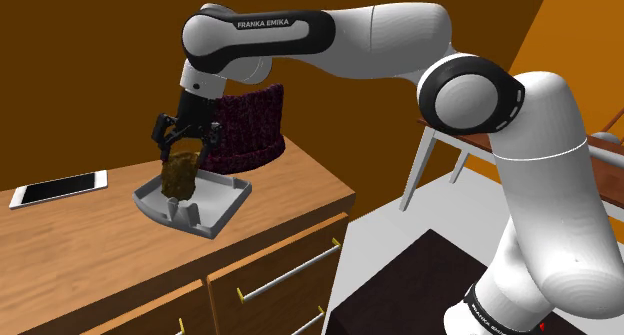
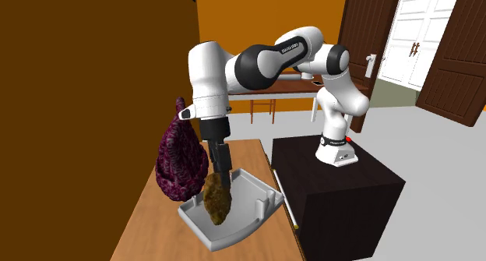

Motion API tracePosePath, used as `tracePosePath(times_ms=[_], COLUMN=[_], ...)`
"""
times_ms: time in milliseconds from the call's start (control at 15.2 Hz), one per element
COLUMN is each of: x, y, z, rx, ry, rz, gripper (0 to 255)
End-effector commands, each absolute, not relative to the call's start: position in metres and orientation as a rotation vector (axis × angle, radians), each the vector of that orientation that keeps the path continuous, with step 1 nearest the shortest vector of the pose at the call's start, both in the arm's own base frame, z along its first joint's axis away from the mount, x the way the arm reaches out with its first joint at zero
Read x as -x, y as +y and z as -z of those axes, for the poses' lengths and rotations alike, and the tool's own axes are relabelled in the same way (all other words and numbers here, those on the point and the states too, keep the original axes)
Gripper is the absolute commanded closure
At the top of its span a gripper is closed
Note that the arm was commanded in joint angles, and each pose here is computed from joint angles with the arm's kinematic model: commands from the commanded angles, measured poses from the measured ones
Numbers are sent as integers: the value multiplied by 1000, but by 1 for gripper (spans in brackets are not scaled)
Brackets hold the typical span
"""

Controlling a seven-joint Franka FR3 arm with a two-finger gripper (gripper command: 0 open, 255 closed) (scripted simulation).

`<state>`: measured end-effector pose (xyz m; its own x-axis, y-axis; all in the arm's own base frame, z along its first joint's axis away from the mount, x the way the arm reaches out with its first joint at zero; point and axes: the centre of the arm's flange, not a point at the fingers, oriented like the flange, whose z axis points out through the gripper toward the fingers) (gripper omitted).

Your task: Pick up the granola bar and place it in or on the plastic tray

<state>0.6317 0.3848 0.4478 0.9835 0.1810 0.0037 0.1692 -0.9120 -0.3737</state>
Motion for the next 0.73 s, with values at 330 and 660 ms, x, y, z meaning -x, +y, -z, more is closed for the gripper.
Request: tracePosePath(times_ms=[330, 660], x=[-635, -635], y=[367, 367], z=[-494, -494], rx=[2748, 2748], ry=[-252, -252], rz=[-43, -43], gripper=[0, 0])
